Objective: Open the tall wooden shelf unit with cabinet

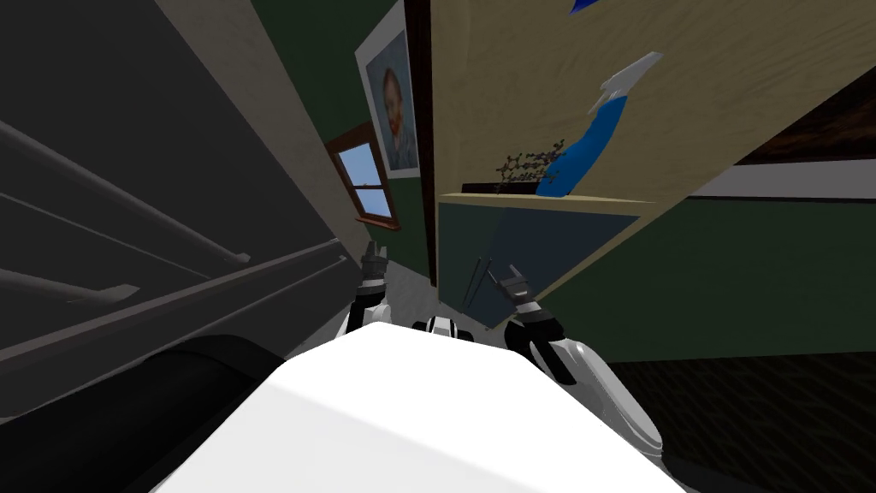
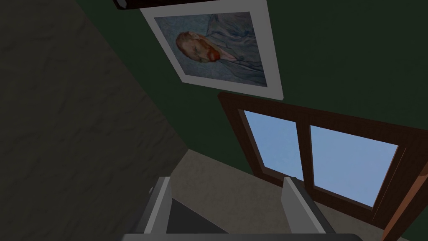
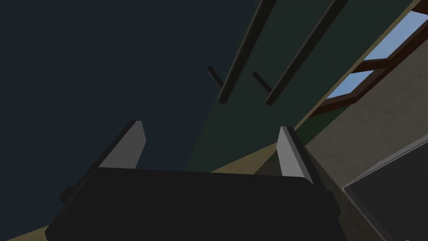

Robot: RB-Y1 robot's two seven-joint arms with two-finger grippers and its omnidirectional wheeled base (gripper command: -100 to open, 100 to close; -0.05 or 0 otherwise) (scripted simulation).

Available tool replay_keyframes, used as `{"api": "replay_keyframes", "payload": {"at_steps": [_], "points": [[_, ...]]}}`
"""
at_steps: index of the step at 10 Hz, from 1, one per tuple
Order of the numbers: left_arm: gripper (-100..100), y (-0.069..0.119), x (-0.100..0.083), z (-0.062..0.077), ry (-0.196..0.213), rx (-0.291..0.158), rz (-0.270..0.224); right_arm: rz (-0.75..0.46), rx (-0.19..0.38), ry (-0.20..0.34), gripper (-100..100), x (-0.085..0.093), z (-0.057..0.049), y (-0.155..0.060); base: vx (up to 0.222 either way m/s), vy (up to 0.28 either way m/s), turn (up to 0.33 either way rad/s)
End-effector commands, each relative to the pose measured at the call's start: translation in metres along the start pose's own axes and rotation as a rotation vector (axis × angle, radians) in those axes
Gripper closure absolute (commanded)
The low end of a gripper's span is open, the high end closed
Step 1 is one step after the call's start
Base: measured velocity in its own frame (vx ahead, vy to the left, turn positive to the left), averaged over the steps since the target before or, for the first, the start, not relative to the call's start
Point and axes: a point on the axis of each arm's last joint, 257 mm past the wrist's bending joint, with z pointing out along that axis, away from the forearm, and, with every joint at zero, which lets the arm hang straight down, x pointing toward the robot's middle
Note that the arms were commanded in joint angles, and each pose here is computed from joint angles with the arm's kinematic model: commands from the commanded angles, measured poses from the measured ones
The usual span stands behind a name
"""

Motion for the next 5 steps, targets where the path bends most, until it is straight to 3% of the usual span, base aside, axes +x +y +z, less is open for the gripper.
{"api": "replay_keyframes", "payload": {"at_steps": [1,5], "points": [[0,0.000,0.000,0.000,0.000,0.000,0.000,-0.169,-0.024,0.050,-100,0.016,-0.003,-0.006,0.047,0.100,-0.073],[0,0.000,0.000,0.000,0.000,0.000,0.000,-0.377,-0.060,0.105,-100,0.035,-0.006,-0.015,0.036,0.076,-0.052]]}}
